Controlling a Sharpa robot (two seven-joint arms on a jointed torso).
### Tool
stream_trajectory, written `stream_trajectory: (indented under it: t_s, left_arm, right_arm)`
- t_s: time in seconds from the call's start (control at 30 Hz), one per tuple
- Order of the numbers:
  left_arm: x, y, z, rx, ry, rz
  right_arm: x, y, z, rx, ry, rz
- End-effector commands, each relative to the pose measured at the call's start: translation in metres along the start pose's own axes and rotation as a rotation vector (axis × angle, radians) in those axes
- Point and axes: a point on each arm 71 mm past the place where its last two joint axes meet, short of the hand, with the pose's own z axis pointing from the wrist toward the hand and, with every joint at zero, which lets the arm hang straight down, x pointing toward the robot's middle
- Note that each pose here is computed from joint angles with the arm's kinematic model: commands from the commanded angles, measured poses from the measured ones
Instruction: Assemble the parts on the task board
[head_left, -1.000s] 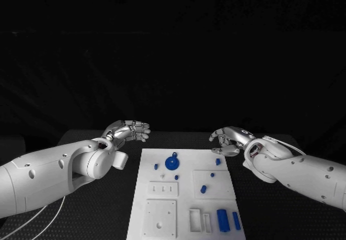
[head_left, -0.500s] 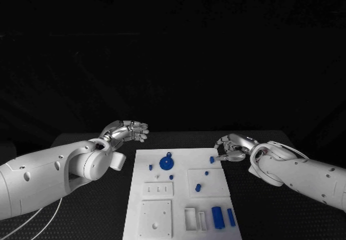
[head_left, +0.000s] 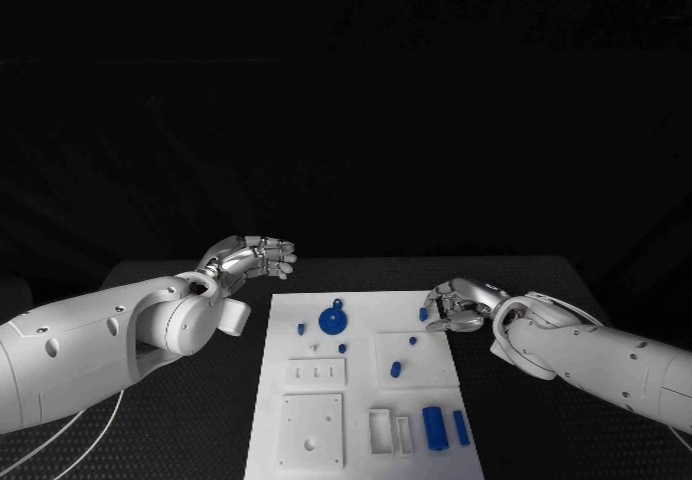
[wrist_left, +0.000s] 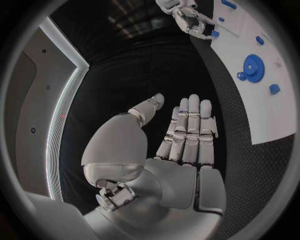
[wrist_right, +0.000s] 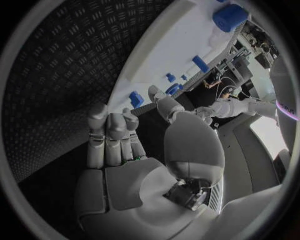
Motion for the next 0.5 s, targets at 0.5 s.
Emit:
stream_trajectory:
  t_s: [0.5]
  left_arm:
    - [0.0041, -0.002, 0.0001, 0.016, 0.024, -0.002]
  right_arm:
    - [0.0044, 0.0005, 0.0077, 0.009, -0.008, -0.003]
